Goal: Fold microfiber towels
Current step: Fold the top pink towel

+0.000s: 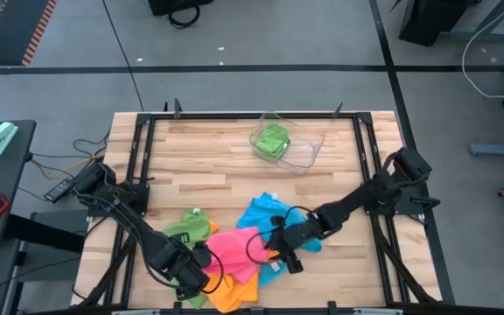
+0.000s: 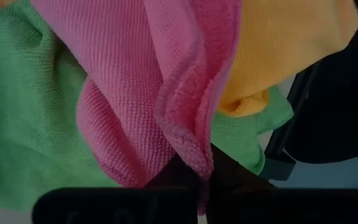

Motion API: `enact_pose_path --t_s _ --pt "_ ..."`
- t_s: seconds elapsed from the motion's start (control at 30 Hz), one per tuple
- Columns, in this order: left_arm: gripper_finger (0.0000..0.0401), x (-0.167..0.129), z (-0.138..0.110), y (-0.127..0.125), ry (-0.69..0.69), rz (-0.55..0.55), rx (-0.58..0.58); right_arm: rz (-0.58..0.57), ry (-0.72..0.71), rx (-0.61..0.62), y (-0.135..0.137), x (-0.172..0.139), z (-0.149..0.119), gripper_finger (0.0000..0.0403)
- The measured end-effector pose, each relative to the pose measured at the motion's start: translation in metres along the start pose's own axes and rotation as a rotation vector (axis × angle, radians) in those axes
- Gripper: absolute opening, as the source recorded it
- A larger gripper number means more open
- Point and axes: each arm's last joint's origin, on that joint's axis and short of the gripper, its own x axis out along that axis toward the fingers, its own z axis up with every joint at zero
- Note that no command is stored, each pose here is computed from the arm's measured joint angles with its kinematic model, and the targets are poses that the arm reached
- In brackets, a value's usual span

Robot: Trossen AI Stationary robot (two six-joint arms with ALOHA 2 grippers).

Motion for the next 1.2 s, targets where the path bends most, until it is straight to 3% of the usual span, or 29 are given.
enact_pose_path --t_s 0.2,0.4,0.6,0.77,0.9,1.2 --pt "0.0028 0.000 0.000 0.001 -0.016 0.014 0.007 0.122 0.018 0.140 -0.005 0.000 0.003 0.0188" --pt "0.0023 0.000 0.000 0.001 -0.020 0.021 0.011 0.175 -0.029 0.166 -0.003 -0.001 0.009 0.0188" --pt "0.0009 0.000 0.000 0.001 -0.021 0.021 0.011 0.112 -0.046 0.196 -0.008 -0.001 0.010 0.0188" --pt "0.0030 0.000 0.000 0.001 -0.021 0.021 0.011 0.074 -0.059 0.209 -0.011 -0.001 0.011 0.0183" --pt "0.0027 0.000 0.001 0.001 -0.021 0.021 0.010 0.062 -0.062 0.217 -0.012 -0.001 0.011 0.0144" --pt "0.0019 0.000 0.001 0.001 -0.020 0.022 0.010 0.068 -0.031 0.193 -0.012 -0.001 0.008 0.0011"
